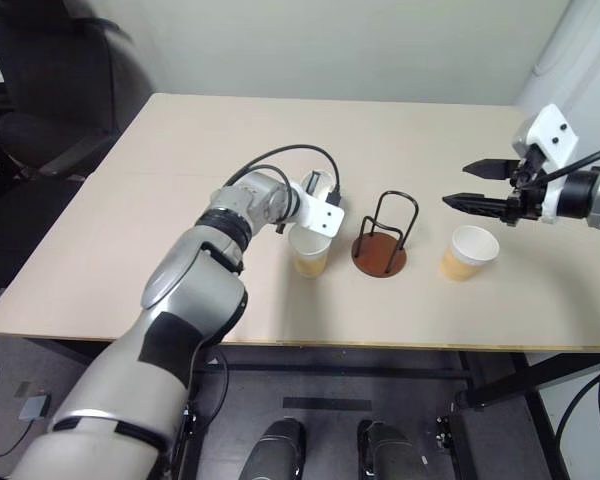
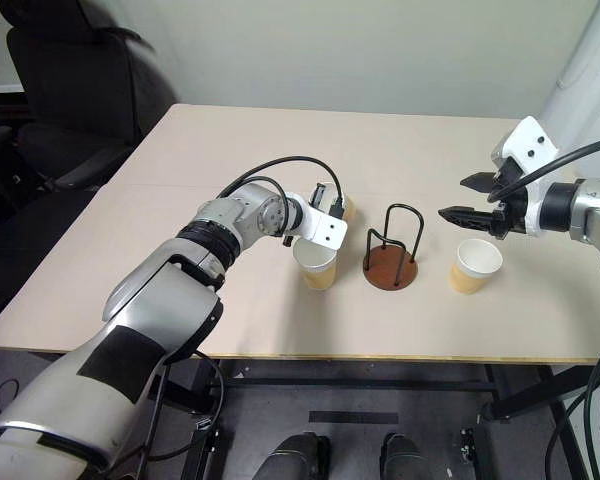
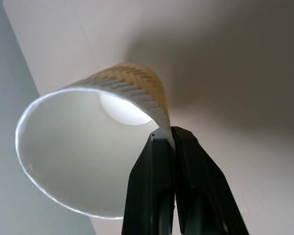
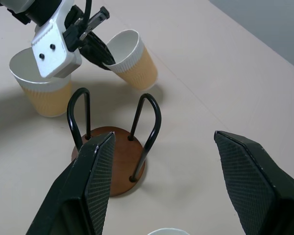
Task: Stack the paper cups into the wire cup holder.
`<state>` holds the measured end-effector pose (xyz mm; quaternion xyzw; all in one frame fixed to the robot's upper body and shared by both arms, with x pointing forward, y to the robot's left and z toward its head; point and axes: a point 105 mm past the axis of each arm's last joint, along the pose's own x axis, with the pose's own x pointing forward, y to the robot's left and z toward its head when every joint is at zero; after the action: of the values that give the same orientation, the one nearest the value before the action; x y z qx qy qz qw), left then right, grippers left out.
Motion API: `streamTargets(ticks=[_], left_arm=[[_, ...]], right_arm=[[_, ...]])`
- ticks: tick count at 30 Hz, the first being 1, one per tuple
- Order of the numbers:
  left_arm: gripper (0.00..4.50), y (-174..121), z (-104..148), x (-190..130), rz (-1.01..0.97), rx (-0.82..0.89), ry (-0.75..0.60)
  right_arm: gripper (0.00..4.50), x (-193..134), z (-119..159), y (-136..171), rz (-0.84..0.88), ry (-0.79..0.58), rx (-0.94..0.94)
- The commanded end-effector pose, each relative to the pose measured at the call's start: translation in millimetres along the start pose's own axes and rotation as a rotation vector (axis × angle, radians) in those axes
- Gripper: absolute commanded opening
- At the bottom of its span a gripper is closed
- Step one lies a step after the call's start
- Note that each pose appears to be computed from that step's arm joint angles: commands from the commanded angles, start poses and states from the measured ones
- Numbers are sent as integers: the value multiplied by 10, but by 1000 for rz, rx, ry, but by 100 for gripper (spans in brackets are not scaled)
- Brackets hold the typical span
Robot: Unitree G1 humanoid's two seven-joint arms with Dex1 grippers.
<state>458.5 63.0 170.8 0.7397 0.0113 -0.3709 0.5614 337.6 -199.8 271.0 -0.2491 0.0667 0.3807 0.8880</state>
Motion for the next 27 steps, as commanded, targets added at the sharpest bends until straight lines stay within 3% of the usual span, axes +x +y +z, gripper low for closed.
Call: streamTargets(ticks=[1, 8, 14, 20, 27], left_arm=[[2, 91, -52, -90, -12, 20, 4], [2, 159, -235, -358, -140, -36, 4], [2, 465, -242, -790, -244, -190, -82], [2, 1018, 191, -1227, -250, -243, -296], [2, 1265, 704, -1377, -292, -203, -461]], right_arm=[[324, -116, 142, -28, -25, -31, -42], [324, -211, 70, -112, -15, 36, -103], [324, -297, -101, -219, 11, 145, -184], [324, -380, -171, -309, 32, 194, -170], [324, -562, -194, -400, 35, 256, -135]])
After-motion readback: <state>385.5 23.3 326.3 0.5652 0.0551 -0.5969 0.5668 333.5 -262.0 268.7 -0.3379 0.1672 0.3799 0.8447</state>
